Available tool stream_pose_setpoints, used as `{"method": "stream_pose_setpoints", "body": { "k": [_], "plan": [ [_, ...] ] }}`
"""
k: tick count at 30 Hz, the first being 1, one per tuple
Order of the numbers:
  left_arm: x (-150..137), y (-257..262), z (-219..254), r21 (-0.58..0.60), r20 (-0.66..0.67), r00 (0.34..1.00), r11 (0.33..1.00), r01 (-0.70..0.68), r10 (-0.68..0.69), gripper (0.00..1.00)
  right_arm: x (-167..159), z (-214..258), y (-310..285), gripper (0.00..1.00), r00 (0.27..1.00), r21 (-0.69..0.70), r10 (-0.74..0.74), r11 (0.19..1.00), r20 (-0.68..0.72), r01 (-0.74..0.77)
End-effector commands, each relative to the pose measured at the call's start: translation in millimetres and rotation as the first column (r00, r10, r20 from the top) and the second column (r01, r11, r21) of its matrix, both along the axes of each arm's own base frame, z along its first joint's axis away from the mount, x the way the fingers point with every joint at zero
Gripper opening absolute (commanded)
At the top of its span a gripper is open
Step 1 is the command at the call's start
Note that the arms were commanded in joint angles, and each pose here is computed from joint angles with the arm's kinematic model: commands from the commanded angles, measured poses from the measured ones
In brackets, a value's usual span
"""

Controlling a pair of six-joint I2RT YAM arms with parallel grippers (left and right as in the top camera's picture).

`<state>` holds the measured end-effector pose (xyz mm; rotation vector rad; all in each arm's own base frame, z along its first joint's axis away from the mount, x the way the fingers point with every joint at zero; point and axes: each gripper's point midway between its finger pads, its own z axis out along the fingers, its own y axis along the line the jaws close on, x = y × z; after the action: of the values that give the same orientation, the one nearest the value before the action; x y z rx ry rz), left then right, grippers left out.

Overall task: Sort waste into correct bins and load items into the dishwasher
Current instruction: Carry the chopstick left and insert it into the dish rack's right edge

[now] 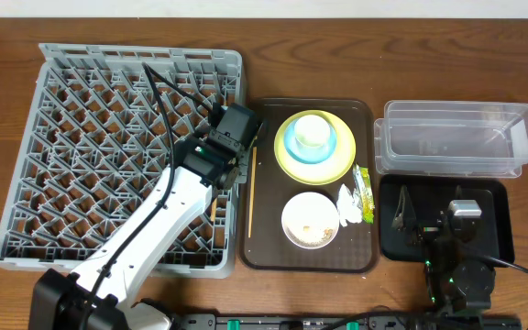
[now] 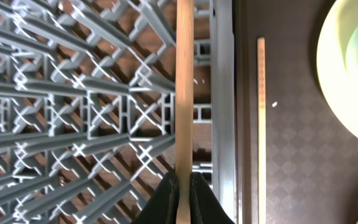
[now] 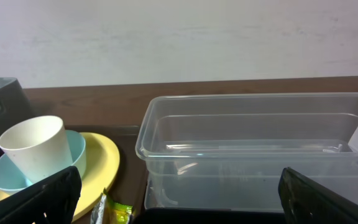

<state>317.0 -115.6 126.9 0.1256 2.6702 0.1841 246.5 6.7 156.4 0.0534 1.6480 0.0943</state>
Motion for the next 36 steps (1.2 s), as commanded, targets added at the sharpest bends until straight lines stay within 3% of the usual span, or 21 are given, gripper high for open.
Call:
{"method": "stream_pose_setpoints", "body": {
  "k": [1,18,19,22,23,32,36],
  "plan": [
    [-4.7,1.8,-12.8,-0.010,-0.029,0.999,1.000,-0.026,0.025,0.08,-0.2,-1.3,1.1,0.99,1.000,-0.013,0.006,1.000,-0.003,-0.006],
    [-3.3,1.7,-13.2,-0.010,-0.022,0.999,1.000,-0.027,0.027,0.08,-0.2,-1.3,1.1,0.99,1.000,-0.013,0.006,1.000,-0.003,-0.006],
    [-3.3,1.7,-13.2,-0.010,-0.022,0.999,1.000,-0.027,0.027,0.09,-0.2,-1.3,1.2,0.99,1.000,-0.013,0.006,1.000,-0.003,-0.006],
    [-3.3,1.7,-13.2,-0.010,-0.022,0.999,1.000,-0.027,0.027,0.28,-0.2,-1.3,1.1,0.99,1.000,-0.013,0.006,1.000,-0.003,-0.006],
    [-3.3,1.7,-13.2,-0.010,-0.022,0.999,1.000,-0.027,0.027,0.30,-0.2,-1.3,1.2,0.99,1.000,-0.013,0.006,1.000,-0.003,-0.006],
    [2.8,-5.8,-2.8,-0.046,0.012,1.000,0.999,-0.018,0.018,0.31,-0.2,-1.3,1.2,0.99,1.000,-0.013,0.006,1.000,-0.003,-0.006],
    [-7.4,-29.5,4.4,-0.161,-0.012,0.999,0.986,0.032,-0.034,0.30,-0.2,-1.3,1.1,0.99,1.000,-0.013,0.006,1.000,-0.003,-0.006]
  ]
}}
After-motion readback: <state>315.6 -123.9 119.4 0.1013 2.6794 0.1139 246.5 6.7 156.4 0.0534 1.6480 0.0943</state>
